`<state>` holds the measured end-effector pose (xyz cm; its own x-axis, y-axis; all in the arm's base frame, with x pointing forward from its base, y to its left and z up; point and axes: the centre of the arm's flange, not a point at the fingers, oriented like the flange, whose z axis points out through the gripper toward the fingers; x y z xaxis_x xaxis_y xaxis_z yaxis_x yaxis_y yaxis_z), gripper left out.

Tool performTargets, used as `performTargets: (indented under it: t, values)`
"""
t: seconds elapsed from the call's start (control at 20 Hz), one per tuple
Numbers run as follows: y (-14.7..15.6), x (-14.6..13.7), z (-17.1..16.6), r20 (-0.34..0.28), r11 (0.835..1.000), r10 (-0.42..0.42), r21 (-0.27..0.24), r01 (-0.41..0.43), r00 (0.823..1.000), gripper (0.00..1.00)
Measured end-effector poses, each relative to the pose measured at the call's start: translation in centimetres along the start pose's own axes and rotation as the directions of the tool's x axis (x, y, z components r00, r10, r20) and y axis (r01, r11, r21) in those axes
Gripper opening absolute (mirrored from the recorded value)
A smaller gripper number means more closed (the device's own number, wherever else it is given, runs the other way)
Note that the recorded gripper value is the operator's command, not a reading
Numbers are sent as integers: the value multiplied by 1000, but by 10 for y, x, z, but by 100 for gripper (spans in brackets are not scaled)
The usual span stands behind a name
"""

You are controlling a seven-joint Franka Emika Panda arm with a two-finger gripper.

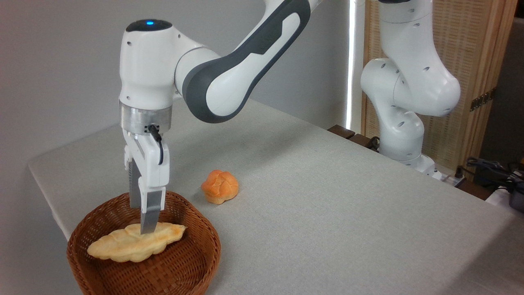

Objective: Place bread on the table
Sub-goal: 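Lower the gripper onto the long bread and close on it, then lift the bread out of the basket and carry it beside the orange bun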

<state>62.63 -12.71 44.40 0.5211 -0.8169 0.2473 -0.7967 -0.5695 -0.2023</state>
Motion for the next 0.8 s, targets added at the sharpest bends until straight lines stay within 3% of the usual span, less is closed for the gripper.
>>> performTargets:
  t: [0.15, 0.3, 0.35, 0.5, 0.55, 0.8]
  values:
    - [-3, -2, 7, 41, 997, 60, 42, -62, 997, 100]
    - [-3, -2, 19, 34, 995, 78, 61, -80, 996, 100]
    - [-2, -3, 27, 25, 993, 87, 72, -89, 996, 90]
    - [1, -6, 47, 5, 992, 97, 87, -97, 995, 31]
    - [0, -6, 48, 3, 991, 96, 89, -96, 995, 24]
    - [-1, -6, 46, 2, 991, 96, 92, -96, 995, 26]
